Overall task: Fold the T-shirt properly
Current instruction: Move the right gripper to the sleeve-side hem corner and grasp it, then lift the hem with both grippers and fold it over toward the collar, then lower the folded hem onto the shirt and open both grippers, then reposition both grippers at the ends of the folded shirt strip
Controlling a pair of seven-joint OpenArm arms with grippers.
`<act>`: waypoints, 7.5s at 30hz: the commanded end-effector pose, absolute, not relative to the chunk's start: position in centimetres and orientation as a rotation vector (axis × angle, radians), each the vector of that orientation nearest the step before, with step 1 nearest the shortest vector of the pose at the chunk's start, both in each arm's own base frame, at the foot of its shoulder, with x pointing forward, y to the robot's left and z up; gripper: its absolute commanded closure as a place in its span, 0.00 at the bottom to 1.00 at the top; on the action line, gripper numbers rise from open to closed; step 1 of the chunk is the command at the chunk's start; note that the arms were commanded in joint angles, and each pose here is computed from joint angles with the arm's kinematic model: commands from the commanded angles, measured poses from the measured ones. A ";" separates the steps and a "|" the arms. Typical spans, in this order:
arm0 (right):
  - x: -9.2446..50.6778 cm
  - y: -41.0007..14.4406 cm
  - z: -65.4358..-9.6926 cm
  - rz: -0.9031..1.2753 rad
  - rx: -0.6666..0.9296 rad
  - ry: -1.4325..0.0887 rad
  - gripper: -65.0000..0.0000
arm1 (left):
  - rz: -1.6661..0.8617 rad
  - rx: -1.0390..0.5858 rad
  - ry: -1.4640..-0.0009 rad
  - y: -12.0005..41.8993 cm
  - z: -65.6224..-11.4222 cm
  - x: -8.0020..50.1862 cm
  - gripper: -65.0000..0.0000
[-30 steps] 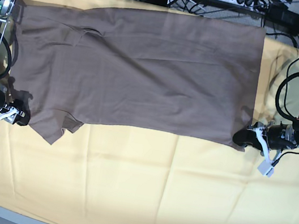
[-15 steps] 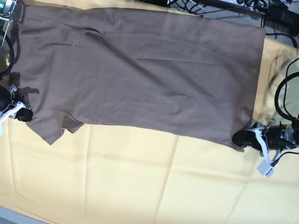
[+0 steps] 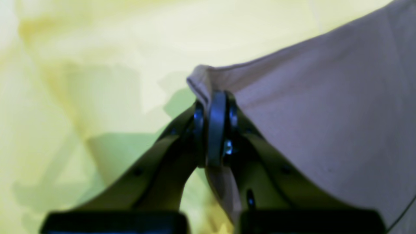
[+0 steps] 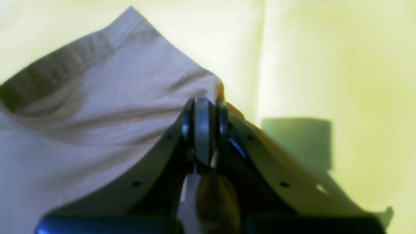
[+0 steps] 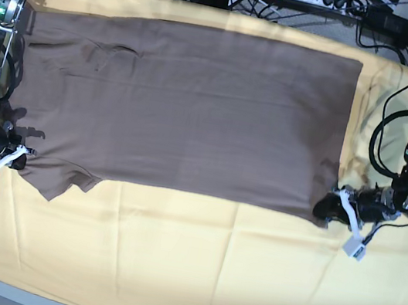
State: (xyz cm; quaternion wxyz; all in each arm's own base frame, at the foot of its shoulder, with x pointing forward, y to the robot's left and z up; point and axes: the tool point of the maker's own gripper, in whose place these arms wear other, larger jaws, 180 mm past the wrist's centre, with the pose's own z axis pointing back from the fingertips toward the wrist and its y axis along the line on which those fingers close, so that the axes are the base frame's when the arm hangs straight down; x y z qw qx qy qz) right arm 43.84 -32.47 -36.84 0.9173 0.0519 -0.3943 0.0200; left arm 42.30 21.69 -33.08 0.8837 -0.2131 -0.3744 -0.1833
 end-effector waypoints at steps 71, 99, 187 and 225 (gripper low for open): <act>33.6 -33.3 -32.3 0.393 0.213 -0.515 1.00 | -0.728 -0.674 -0.382 20.1 -29.4 29.0 1.00; 33.4 -31.4 -31.5 0.370 0.339 -0.543 0.35 | -0.629 -0.641 -0.315 21.8 -30.1 28.0 0.44; 24.8 -24.1 -28.7 0.691 0.469 -0.441 1.00 | -0.652 -0.455 -0.283 28.0 -28.4 27.4 1.00; 25.2 -26.2 -36.9 0.370 0.173 -0.671 1.00 | -0.087 -0.673 -0.794 29.7 -29.2 26.5 0.49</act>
